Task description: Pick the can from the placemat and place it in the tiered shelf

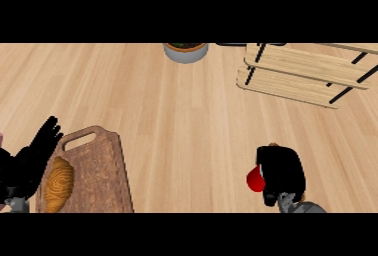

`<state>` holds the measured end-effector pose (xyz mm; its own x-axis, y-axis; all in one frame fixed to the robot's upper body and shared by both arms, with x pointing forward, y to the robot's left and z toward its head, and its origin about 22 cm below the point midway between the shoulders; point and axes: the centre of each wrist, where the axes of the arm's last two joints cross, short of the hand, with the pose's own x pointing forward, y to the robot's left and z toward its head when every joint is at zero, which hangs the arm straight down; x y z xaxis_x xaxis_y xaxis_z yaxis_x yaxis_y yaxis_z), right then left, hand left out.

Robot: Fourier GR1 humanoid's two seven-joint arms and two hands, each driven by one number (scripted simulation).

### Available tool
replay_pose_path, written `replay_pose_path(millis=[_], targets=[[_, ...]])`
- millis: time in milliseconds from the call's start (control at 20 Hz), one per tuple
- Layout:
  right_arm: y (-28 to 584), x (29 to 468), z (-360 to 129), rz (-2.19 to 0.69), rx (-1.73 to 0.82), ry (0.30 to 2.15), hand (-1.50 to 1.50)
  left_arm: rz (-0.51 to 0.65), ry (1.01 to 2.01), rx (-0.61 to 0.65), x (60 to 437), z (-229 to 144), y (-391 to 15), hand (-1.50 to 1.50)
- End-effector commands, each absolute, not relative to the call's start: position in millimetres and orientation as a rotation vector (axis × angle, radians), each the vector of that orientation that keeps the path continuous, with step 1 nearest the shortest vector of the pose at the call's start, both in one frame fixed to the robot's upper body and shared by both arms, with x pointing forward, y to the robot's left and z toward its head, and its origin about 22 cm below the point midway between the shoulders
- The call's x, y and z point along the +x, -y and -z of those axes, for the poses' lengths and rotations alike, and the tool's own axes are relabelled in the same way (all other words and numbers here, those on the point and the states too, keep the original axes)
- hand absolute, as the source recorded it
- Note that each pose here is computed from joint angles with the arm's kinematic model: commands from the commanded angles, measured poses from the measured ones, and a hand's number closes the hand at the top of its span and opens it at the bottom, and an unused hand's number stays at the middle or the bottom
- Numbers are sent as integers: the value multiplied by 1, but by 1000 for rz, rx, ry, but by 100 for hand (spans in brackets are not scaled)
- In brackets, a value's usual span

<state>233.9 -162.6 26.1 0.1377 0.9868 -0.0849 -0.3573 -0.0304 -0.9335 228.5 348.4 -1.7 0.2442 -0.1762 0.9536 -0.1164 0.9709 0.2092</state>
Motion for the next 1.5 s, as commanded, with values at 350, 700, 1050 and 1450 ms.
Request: replay_pose_path(millis=[350,700,1050,1450], targets=[[156,212,-56,-1266,-1166,978,150,49,1338,241,234,2,-337,0],[176,258,-77,-1168,-1055,1205,150,63,1337,257,232,5,-345,0],[202,267,-155,-1027,-936,1371,150,31,1330,264,237,11,-353,0],[227,224,-210,-715,-775,1515,150,26,1314,259,229,8,-354,0]])
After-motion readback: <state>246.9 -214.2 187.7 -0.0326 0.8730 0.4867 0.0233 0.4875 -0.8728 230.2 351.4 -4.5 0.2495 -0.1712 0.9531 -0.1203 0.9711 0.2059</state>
